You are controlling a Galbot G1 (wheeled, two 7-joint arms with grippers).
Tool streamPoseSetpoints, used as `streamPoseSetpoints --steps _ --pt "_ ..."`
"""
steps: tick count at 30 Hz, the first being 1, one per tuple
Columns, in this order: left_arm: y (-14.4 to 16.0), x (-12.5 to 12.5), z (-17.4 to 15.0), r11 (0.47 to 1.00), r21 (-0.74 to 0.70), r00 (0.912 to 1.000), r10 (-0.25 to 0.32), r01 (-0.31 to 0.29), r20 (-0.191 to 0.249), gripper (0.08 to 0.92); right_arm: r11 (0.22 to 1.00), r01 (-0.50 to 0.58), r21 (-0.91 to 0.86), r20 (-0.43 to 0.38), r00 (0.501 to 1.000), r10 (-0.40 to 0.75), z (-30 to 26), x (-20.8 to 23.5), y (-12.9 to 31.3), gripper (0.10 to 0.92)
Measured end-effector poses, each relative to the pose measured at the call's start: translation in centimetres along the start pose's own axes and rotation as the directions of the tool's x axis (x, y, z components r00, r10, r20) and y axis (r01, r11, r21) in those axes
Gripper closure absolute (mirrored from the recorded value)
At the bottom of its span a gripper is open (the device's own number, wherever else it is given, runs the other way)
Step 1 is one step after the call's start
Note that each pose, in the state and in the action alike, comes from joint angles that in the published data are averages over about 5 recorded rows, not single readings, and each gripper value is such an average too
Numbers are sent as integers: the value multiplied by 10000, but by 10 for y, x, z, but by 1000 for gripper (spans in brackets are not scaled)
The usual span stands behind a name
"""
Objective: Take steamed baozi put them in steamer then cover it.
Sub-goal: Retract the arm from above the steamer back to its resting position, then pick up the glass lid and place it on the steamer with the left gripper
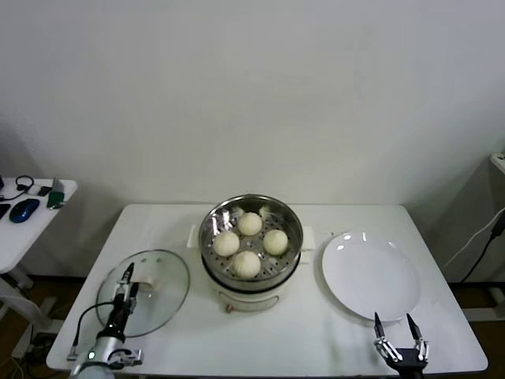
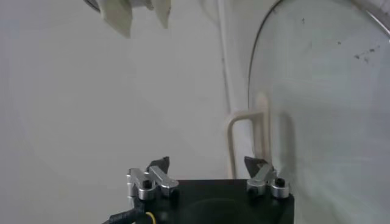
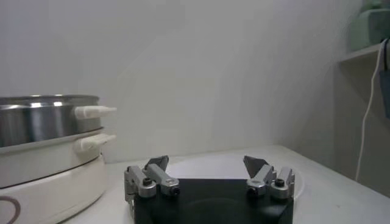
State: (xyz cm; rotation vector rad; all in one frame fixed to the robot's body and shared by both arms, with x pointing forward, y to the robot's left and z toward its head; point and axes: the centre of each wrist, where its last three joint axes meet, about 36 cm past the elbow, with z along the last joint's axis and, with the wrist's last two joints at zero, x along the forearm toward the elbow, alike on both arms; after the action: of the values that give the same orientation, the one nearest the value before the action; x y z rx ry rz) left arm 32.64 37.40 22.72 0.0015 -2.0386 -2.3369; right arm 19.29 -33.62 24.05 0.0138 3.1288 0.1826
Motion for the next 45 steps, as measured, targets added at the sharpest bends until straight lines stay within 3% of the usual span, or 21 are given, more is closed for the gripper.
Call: streamPoseSetpoints --steps 20,33,38,45 --pt "-13 -5 -3 9992 151 9992 367 -364 -154 838 9999 75 136 48 10000 -76 2 0 0 200" --pt "3 0 -6 9987 480 9994 198 -185 -271 853 9991 147 387 63 9999 -149 -4 0 -2 200" --pt "38 -4 -6 9969 748 9984 -213 252 -521 853 9979 110 638 -100 9999 -104 -7 1 -4 200" --pt "116 -15 -4 9893 1158 9907 -760 891 -1132 853 9958 59 912 -326 9995 -29 -14 2 -3 200"
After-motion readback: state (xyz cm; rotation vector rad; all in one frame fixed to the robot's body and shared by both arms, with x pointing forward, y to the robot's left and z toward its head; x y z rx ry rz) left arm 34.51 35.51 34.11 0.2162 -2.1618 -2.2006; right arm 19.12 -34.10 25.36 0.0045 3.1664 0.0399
